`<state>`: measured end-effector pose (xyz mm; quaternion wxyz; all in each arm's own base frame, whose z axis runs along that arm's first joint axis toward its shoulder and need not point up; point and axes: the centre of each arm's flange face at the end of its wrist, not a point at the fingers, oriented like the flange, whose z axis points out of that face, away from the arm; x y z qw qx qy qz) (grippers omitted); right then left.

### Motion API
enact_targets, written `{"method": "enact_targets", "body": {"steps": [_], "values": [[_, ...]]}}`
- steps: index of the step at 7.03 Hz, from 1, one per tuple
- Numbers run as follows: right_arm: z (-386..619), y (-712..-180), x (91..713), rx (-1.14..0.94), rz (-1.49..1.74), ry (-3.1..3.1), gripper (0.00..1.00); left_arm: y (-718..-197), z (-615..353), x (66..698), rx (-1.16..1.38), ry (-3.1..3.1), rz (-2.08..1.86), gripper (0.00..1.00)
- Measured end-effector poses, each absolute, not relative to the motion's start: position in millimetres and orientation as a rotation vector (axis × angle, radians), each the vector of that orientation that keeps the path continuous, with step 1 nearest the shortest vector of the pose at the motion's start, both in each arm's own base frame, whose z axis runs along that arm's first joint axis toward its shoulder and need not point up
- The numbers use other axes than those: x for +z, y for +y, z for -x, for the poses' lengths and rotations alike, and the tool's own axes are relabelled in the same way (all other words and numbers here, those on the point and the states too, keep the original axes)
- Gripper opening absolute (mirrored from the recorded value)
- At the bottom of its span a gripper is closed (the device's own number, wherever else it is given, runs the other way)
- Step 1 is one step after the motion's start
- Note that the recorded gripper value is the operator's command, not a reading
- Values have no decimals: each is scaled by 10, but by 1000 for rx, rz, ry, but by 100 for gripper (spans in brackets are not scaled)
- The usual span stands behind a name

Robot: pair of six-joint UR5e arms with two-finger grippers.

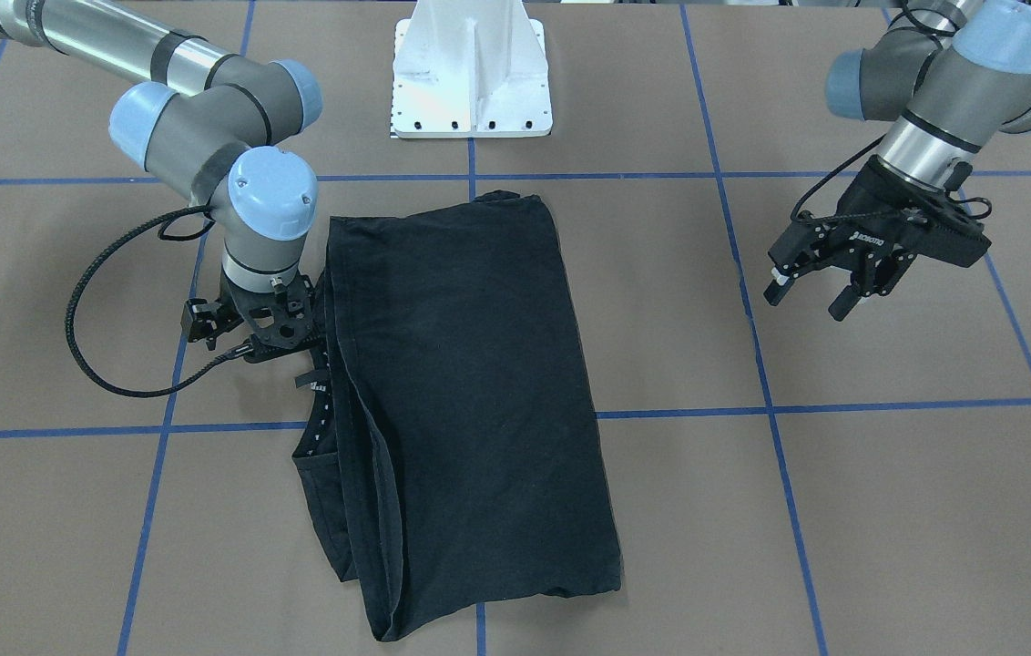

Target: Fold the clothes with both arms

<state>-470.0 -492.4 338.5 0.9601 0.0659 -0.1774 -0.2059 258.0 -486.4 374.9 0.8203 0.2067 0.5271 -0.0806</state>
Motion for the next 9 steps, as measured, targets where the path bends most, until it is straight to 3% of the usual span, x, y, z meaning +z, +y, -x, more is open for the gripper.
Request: {"method": "enact_targets", "body": {"steps": [3, 6, 9], "values": [[4980, -5196, 2846, -283, -143, -417, 96, -4881, -2482, 3696, -166, 1141, -435, 100], [5399, -5861, 2930, -187, -171, -459, 95, -4918, -2413, 3648, -162, 1157, -433, 100], [5204, -6338, 3090, -186, -170, -426, 95, -4911, -2390, 3588, -160, 1165, -442, 100]]}}
